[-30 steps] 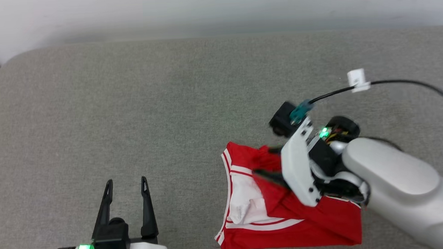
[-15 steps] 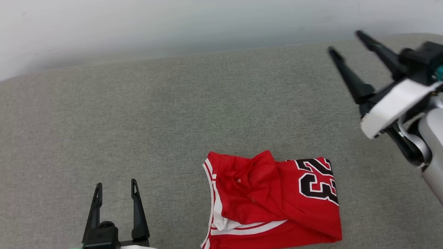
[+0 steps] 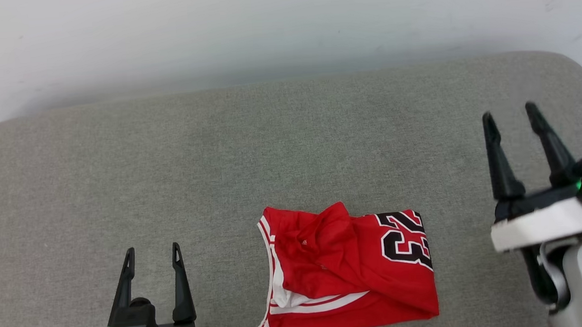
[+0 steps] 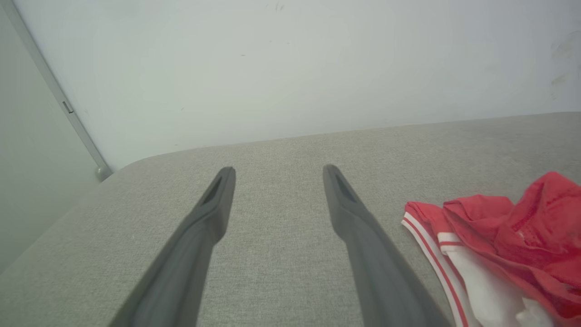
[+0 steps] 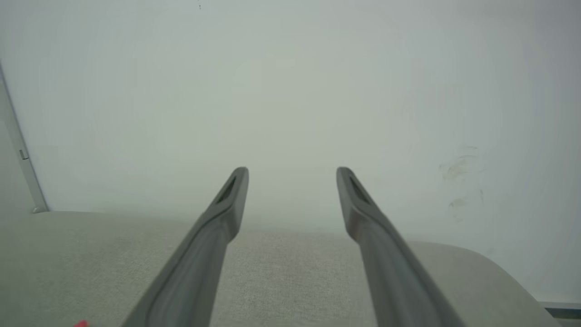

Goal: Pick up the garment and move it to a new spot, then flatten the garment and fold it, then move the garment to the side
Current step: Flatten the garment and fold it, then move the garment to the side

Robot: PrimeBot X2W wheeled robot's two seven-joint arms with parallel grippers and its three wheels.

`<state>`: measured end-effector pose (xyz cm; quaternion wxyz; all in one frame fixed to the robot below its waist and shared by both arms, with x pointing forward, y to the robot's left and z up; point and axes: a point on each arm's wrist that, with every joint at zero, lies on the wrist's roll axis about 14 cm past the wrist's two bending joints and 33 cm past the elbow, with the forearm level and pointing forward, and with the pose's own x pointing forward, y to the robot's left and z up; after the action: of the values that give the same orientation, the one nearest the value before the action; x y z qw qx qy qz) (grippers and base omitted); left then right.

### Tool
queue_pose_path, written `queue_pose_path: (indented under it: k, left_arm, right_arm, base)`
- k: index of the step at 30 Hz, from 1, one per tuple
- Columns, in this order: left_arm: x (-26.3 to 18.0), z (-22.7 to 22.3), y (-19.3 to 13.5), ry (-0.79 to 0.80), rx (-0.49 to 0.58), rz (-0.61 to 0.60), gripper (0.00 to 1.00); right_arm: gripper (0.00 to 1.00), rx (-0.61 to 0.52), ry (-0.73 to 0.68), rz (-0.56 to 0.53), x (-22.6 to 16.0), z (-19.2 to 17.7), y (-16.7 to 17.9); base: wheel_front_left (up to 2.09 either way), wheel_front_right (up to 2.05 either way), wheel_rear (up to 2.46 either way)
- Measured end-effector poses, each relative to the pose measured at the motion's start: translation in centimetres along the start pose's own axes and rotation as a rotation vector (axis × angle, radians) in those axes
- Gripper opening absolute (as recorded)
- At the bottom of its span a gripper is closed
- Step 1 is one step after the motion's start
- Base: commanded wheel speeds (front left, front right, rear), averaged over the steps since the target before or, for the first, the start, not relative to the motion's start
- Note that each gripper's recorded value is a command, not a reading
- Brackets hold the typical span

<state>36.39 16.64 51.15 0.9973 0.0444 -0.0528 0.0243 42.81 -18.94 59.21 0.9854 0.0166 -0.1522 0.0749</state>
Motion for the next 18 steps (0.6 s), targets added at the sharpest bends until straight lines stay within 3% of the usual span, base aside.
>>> queue_pose_path:
  k: [18]
  left_arm:
    - [-3.0, -0.1, 1.2, 0.019, 0.001, 0.030, 1.00]
  right_arm:
    - [1.00, 0.070, 0.143, -0.077, -9.6, -3.5, 2.3]
  base:
    - [0.00, 0.00, 0.00]
